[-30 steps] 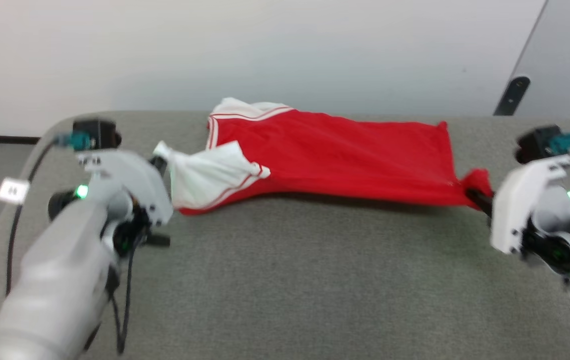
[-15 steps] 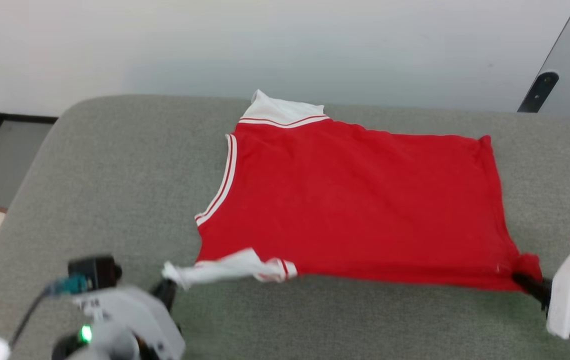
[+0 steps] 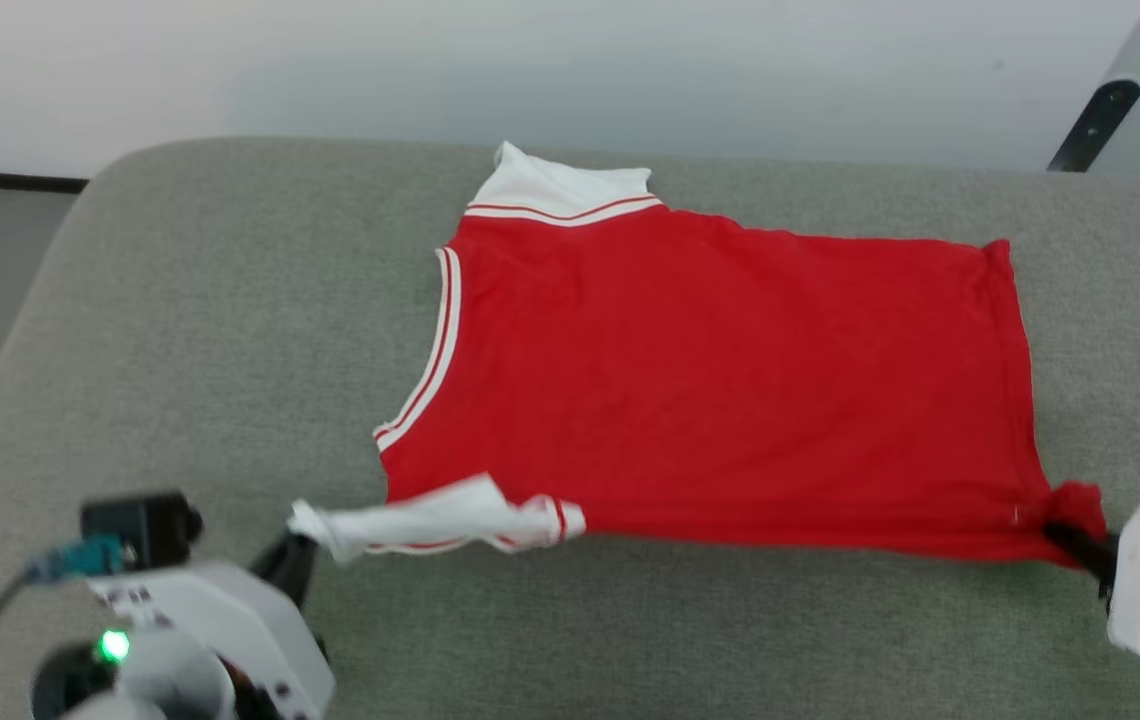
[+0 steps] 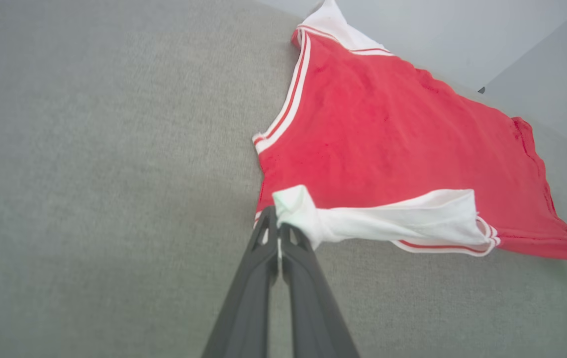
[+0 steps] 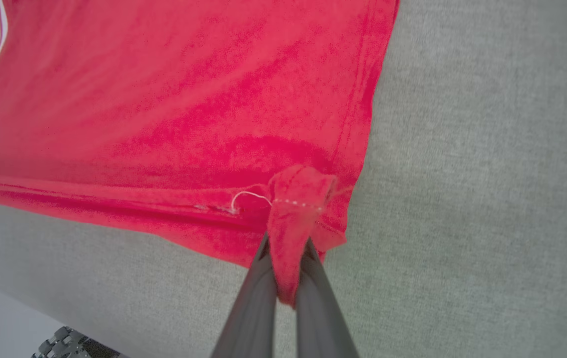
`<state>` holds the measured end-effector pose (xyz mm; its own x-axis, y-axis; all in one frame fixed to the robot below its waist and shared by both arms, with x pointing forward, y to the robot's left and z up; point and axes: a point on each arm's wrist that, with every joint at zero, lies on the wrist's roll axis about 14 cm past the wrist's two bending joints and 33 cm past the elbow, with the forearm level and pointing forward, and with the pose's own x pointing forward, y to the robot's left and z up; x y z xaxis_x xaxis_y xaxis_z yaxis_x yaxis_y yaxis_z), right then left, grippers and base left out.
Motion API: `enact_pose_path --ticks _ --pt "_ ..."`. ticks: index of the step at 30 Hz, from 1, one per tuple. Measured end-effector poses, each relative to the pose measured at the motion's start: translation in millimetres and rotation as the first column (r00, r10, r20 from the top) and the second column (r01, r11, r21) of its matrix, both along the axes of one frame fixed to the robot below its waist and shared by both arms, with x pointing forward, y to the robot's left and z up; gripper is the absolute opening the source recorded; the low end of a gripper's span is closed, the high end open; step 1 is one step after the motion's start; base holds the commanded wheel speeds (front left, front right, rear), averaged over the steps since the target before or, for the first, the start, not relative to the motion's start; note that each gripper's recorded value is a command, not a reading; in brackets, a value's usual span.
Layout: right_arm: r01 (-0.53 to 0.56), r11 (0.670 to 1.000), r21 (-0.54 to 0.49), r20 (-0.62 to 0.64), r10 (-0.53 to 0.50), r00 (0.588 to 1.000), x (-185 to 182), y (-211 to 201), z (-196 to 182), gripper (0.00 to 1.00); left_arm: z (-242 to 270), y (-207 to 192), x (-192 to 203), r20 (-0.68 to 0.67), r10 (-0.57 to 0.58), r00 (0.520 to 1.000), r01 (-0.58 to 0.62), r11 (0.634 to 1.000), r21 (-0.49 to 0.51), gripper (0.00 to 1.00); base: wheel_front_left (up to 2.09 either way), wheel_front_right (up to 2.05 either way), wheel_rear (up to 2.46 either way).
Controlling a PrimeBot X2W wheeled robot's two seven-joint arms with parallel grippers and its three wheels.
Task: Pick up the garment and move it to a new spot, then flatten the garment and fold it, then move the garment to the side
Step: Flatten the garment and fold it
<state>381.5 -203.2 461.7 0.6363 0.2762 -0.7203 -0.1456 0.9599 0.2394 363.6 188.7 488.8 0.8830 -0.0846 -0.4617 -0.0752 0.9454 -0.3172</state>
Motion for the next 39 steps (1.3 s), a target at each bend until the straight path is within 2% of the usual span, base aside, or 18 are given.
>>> enact_pose_path --ticks 7,12,21,26,31,39 --pt "-0.002 0.999 -0.053 0.015 0.002 1.000 30.7 -2.8 10.5 0.00 32.8 -4.7 50.4 0.077 -0.103 0.992 0.096 0.992 0.086 0.00 0.00 0.00 0.00" --pt "-0.011 0.997 -0.075 0.018 0.013 1.000 54.7 -1.7 12.7 0.00 39.3 -21.4 86.8 0.090 -0.189 0.978 0.180 0.979 0.100 0.00 0.00 0.00 0.00" --pt "-0.028 0.992 -0.124 -0.014 0.026 1.000 92.6 -0.2 -4.5 0.00 25.4 -40.5 150.7 0.028 -0.295 0.955 0.288 0.946 0.150 0.00 0.00 0.00 0.00" --pt "-0.044 0.992 -0.122 -0.070 0.036 0.997 102.6 5.9 -26.7 0.00 -1.1 -47.8 171.0 -0.053 -0.324 0.945 0.328 0.931 0.160 0.00 0.00 0.00 0.00" --pt "-0.055 0.990 -0.131 -0.136 0.037 0.990 104.5 6.5 -50.1 0.00 -41.1 -48.7 174.7 -0.195 -0.327 0.925 0.358 0.922 0.151 0.00 0.00 0.00 0.00" --pt "-0.057 0.989 -0.133 -0.165 0.034 0.986 117.5 5.7 -61.1 0.00 -83.9 -44.1 171.6 -0.406 -0.325 0.854 0.410 0.901 0.142 0.00 0.00 0.00 0.00"
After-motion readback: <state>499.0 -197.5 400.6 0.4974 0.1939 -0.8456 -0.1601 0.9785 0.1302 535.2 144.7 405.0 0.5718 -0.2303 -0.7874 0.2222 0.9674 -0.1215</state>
